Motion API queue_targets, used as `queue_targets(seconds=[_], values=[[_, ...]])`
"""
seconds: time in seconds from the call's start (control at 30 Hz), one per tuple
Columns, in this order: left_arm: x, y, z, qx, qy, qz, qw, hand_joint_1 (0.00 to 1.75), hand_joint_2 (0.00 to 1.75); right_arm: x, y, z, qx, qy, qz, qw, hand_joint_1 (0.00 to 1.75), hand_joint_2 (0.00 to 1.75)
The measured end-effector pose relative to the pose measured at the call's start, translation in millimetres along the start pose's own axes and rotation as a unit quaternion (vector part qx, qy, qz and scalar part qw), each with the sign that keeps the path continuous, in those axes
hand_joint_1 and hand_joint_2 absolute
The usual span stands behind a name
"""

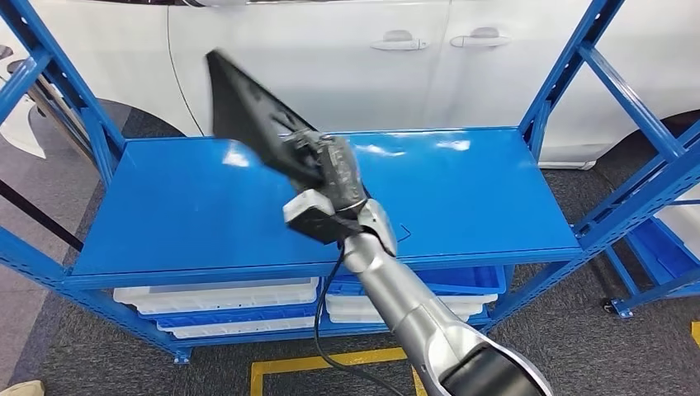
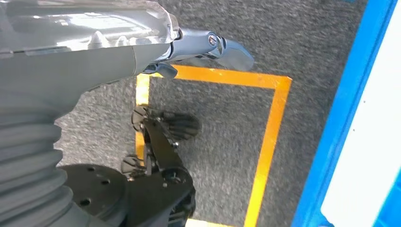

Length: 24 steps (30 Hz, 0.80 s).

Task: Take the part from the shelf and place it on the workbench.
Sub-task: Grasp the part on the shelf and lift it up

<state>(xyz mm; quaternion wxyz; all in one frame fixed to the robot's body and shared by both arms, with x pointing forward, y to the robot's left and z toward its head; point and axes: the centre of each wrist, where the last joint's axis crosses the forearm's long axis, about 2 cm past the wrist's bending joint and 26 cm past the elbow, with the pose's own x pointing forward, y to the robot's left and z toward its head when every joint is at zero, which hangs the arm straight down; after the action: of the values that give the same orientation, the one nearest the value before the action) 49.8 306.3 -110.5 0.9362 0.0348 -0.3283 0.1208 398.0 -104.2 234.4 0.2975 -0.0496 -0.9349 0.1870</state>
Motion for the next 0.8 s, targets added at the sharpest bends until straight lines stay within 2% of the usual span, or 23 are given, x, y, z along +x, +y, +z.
queue_targets(seconds=[0.07, 0.17, 0.27, 0.37, 0.53, 0.8], values=[[-0.4, -0.3, 0.2, -0.003, -0.006, 0.003, 1.0, 0.0, 1.75, 18.2, -23.3, -4.5, -0.051, -0.041, -0.08, 0.995, 1.75, 1.75], [0.6, -2.2, -0.4, -0.004, -0.011, 0.007, 1.0, 0.0, 1.75, 54.8, -54.1, -15.8, -0.085, -0.132, -0.171, 0.973, 1.75, 1.75], [2.2, -2.5, -1.3, 0.002, -0.015, 0.01, 1.0, 0.0, 1.75, 92.5, -79.8, -17.2, -0.08, -0.226, -0.252, 0.937, 1.75, 1.75], [1.3, -1.4, -0.8, 0.011, -0.017, 0.012, 1.0, 0.0, 1.75, 119.4, -92.0, -11.5, -0.053, -0.28, -0.322, 0.903, 1.75, 1.75], [0.4, 0.2, -0.2, 0.02, -0.016, 0.013, 1.0, 0.0, 1.75, 132.9, -92.3, 2.6, -0.007, -0.286, -0.4, 0.871, 1.75, 1.75], [1.5, 4.0, -0.8, 0.024, -0.016, 0.011, 1.0, 0.0, 1.75, 138.3, -95.9, 7.1, 0.008, -0.294, -0.41, 0.863, 1.75, 1.75]])
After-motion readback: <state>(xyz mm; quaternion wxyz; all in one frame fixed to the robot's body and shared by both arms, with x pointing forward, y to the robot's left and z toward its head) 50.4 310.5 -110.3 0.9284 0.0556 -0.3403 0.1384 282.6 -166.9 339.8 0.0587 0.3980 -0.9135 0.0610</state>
